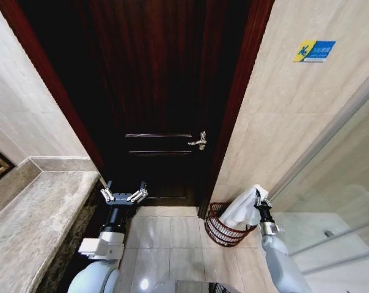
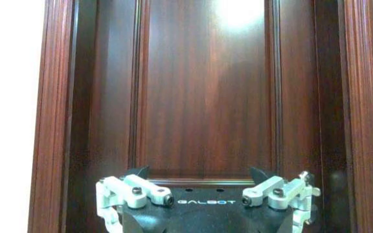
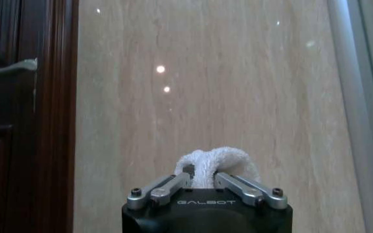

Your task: Discard the used towel into the hamper.

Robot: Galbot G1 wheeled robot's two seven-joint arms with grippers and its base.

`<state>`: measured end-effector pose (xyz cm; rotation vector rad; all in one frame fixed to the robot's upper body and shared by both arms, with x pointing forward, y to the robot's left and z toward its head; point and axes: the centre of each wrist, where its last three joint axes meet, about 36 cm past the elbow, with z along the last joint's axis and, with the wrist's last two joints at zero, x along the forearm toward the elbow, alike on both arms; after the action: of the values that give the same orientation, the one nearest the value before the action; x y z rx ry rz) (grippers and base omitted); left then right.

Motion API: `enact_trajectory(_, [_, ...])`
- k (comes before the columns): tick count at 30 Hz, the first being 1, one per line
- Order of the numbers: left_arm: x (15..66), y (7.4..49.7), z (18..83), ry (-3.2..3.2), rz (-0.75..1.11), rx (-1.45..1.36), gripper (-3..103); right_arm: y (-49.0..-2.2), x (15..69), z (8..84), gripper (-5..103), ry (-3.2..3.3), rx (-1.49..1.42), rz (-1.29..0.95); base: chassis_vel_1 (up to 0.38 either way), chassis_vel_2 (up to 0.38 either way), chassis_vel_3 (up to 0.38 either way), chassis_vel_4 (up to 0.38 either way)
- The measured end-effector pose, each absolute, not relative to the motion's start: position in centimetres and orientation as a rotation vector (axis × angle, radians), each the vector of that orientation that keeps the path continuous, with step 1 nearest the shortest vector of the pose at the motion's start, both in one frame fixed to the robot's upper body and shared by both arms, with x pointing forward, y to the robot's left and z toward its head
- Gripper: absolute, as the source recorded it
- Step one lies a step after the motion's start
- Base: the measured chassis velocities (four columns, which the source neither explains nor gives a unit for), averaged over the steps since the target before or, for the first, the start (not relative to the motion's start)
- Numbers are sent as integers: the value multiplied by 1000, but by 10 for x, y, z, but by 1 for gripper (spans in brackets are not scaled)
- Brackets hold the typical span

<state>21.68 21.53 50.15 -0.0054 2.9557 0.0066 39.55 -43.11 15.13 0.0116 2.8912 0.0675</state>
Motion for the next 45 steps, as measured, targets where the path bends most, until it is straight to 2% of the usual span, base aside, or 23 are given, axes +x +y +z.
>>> enact_trajectory(25, [217,215,501,2956,7,-5,100,-423,355,88,4,3125,-83,166,0,0,0,0])
enact_trajectory(31, [217,215,501,2956,7,-5,100,-433,362,88,4,3171,-134,114,0,0,0,0])
enact_trajectory(45, [217,215,501,2956,7,-5,100,-447,417,109,4,3225,-292,-30,0,0,0,0])
